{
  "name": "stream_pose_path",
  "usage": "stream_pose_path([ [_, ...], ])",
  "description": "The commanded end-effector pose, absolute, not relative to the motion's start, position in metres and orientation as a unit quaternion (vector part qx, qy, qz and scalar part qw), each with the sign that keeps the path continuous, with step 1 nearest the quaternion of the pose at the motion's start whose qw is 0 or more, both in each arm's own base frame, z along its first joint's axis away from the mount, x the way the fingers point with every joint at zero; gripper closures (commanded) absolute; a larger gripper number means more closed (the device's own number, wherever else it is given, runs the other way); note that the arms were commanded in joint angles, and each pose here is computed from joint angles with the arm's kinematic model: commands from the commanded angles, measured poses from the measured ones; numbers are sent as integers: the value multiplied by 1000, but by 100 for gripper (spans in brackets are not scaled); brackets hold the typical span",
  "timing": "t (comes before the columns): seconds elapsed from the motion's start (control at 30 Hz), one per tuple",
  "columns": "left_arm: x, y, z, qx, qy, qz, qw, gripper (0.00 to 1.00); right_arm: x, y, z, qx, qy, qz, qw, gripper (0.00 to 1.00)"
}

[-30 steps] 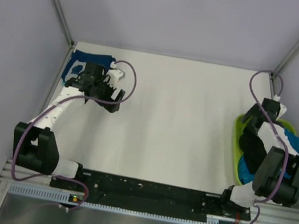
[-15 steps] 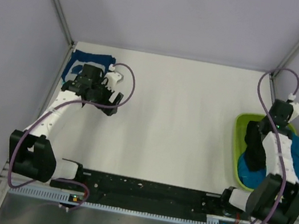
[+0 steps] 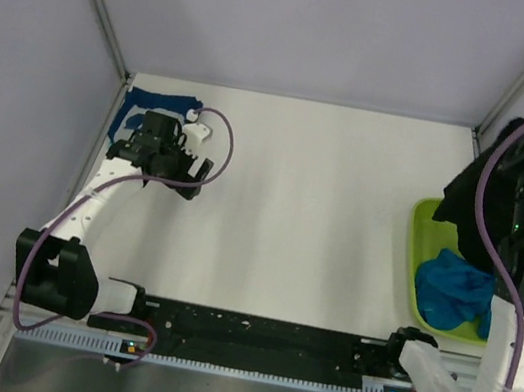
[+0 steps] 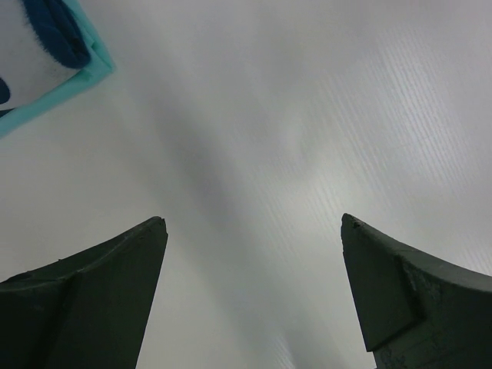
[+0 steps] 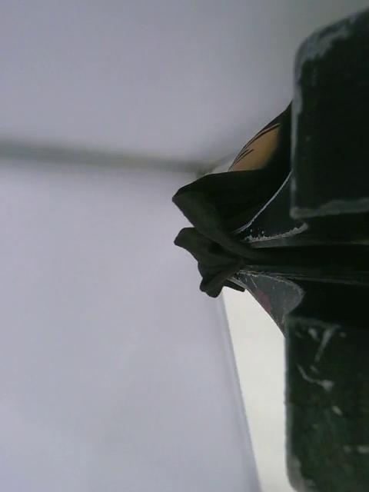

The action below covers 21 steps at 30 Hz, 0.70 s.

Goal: Fold and stack the t-shirts
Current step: Grab crumpled tshirt from bin with the right arm, then move the tshirt to the center of the board

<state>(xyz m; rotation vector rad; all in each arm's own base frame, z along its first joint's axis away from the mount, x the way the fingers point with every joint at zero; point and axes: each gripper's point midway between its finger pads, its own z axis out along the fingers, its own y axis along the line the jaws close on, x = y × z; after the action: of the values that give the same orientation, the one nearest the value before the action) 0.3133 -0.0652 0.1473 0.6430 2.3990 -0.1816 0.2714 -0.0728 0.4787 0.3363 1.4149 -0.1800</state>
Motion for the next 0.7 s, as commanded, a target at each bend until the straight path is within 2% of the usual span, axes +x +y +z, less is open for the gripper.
stream_pose_path([
  [0.0, 338, -31, 177, 182, 909, 6, 374, 1, 301, 58, 511, -104, 657, 117, 738, 100],
  [0.13, 334, -31, 180, 180, 908, -7, 378, 2, 303, 59, 540, -85, 632, 119, 761, 100],
  [0.23, 335, -28, 183, 177, 905, -2, 388, 2, 275, 110, 571, -186, 564, 237, 768, 100],
  [0.4, 339, -12, 187, 149, 907, 23, 394, 1, 204, 200, 592, -358, 457, 433, 690, 100],
  [0.57, 340, 15, 194, 98, 908, 40, 406, 1, 120, 263, 583, -523, 306, 533, 590, 100],
  [0.67, 340, 36, 198, 63, 908, 54, 411, 2, 116, 274, 571, -543, 280, 571, 548, 100],
])
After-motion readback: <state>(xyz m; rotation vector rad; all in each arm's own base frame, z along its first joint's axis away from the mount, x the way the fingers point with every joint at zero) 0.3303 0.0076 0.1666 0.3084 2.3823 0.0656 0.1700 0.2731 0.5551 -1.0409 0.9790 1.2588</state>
